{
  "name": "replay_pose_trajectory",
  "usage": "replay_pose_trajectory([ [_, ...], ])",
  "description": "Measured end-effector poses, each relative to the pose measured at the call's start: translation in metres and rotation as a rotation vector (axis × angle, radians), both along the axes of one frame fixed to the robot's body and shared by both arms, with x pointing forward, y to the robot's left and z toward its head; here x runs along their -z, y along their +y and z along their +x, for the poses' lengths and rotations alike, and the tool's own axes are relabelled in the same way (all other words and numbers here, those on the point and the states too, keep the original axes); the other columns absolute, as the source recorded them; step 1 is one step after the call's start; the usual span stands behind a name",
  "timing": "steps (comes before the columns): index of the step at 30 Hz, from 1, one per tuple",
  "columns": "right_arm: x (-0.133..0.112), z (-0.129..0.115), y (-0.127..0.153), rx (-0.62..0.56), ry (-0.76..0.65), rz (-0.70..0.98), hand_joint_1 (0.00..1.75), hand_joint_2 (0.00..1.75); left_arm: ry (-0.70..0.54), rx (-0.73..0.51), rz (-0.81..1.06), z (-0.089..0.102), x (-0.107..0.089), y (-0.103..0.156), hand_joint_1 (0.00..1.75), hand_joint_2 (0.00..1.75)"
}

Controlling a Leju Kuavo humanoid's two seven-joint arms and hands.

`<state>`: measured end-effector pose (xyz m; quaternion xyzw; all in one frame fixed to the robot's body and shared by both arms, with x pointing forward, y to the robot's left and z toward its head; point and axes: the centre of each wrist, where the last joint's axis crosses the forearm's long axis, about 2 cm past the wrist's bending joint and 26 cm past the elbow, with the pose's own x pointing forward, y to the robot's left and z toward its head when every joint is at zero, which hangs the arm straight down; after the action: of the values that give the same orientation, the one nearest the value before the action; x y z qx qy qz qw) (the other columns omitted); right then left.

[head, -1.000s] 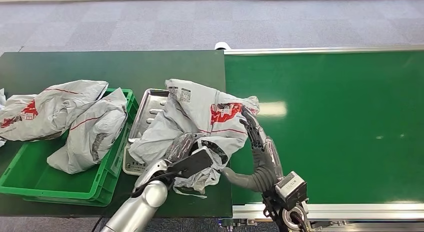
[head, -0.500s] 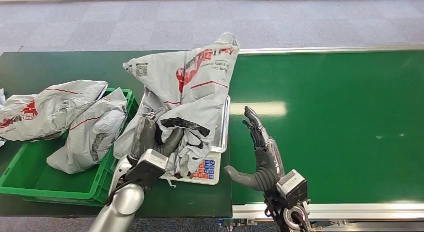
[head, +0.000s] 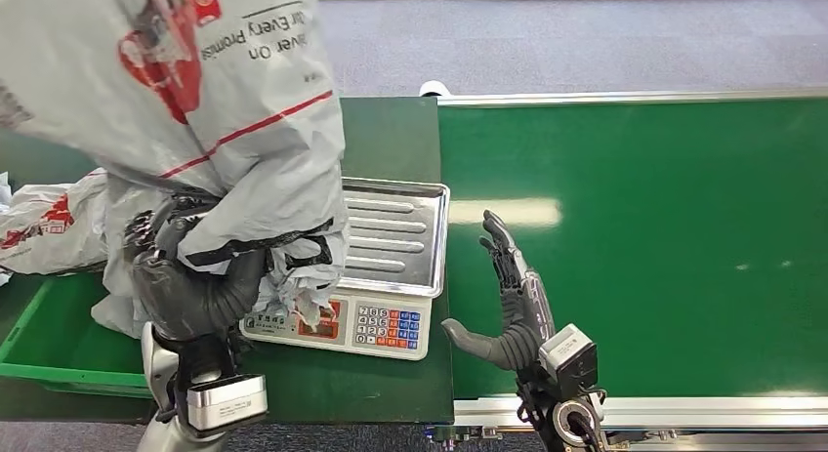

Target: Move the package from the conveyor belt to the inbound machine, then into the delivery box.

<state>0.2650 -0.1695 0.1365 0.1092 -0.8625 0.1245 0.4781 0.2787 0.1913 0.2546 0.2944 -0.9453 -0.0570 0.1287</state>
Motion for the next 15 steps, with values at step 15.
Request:
replay_pose_trajectory([
  [15,0.011,-0.004,0.000,0.054,0.040,-0.051,0.00,1.75,0.649,-0.221,-0.206,0.079,0.040,0.113,1.60,1.75],
])
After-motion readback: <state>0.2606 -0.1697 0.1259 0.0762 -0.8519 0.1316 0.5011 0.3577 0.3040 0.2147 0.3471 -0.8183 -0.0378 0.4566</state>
